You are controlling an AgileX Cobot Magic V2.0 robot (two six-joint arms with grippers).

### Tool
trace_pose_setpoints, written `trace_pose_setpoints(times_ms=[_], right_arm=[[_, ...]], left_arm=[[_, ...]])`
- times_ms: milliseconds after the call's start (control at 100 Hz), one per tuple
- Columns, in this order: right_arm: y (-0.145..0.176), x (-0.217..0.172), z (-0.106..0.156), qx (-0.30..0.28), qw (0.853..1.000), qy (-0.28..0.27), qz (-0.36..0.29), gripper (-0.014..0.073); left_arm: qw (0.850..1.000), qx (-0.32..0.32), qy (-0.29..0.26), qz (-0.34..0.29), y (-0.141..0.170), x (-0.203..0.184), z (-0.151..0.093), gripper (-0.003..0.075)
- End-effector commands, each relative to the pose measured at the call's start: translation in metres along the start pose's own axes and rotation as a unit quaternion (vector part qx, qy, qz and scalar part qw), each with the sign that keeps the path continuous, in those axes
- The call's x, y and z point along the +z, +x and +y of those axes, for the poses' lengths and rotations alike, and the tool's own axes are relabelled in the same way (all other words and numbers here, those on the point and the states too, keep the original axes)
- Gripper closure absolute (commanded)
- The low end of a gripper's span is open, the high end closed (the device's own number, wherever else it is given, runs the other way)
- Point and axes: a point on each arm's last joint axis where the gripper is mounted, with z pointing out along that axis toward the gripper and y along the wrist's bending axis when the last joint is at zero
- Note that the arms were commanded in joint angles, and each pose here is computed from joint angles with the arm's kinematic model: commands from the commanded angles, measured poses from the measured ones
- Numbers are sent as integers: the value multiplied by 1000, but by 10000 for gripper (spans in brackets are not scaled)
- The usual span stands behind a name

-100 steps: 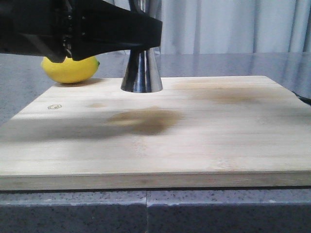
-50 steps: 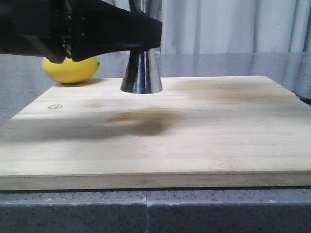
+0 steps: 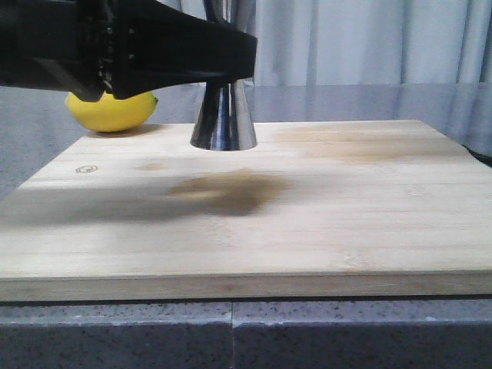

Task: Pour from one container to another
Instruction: 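Lower the glass beaker onto the board with the right gripper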

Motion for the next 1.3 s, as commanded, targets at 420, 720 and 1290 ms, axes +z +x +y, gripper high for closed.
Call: trace_pose_setpoints(times_ms=[420,720,1290], right_arm=[[36,-5,9,99,994,5,-44,489],[72,1,29,149,988,-18,-24,489],[114,14,44,191,981,-22,-23,489]], left_arm=[[993,20,66,-92,-31,-5,-15,739],[993,20,66,-92,-31,-5,-15,739],[993,20,66,-92,-31,-5,-15,739]])
